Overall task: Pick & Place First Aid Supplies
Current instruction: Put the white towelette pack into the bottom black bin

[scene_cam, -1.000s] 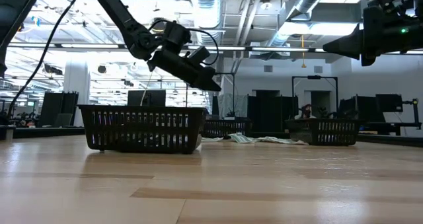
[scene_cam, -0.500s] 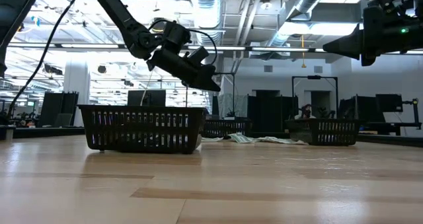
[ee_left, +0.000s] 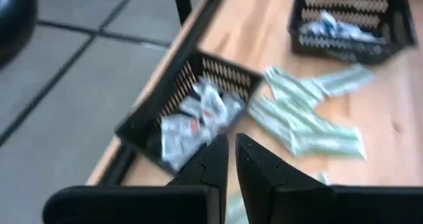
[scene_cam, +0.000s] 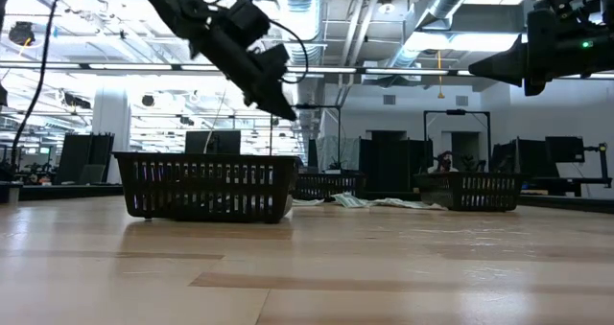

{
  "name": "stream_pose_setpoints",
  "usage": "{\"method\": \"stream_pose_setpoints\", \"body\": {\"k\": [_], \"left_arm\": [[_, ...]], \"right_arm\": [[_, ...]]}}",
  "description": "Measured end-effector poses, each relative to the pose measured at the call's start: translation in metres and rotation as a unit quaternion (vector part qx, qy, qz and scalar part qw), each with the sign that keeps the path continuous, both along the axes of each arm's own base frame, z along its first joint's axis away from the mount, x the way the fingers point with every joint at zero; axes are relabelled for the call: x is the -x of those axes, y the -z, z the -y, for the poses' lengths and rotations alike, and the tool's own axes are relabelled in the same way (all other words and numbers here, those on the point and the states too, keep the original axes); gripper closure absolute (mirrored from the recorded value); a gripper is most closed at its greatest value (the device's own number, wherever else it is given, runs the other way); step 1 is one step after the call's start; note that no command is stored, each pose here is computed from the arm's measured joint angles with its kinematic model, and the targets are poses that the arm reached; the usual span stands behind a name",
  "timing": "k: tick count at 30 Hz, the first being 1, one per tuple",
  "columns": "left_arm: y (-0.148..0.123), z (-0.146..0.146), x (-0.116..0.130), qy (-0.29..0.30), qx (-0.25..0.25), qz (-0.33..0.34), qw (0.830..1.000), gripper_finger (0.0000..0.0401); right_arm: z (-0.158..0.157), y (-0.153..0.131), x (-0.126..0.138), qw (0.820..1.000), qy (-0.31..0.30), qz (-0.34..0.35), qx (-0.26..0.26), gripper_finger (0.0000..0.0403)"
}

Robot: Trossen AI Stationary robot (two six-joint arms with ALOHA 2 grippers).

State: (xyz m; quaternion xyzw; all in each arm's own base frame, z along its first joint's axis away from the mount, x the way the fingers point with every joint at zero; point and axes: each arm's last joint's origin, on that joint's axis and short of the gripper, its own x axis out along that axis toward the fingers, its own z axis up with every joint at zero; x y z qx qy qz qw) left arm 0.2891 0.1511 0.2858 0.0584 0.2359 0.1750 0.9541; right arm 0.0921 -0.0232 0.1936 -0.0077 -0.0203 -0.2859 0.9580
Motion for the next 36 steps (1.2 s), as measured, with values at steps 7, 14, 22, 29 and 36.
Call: {"method": "stream_pose_setpoints", "body": {"k": [7, 14, 22, 29, 36], "left_arm": [[-0.004, 0.021, 0.027, 0.027, 0.054, -0.088, 0.994, 0.0370], [-0.001, 0.033, 0.034, 0.050, 0.081, -0.124, 0.988, 0.0370], [-0.003, 0.035, 0.032, 0.065, 0.050, -0.124, 0.989, 0.0370], [-0.006, 0.034, 0.029, 0.056, 0.055, -0.101, 0.992, 0.0370], [0.009, 0.029, 0.018, 0.062, 0.067, -0.118, 0.989, 0.0365]], "right_arm": [[0.000, 0.000, 0.000, 1.000, 0.000, 0.000, 0.000, 0.0395], [0.000, 0.000, 0.000, 1.000, 0.000, 0.000, 0.000, 0.0395], [0.000, 0.000, 0.000, 1.000, 0.000, 0.000, 0.000, 0.0395], [0.000, 0.000, 0.000, 1.000, 0.000, 0.000, 0.000, 0.0395], [0.000, 0.000, 0.000, 1.000, 0.000, 0.000, 0.000, 0.0395]]}}
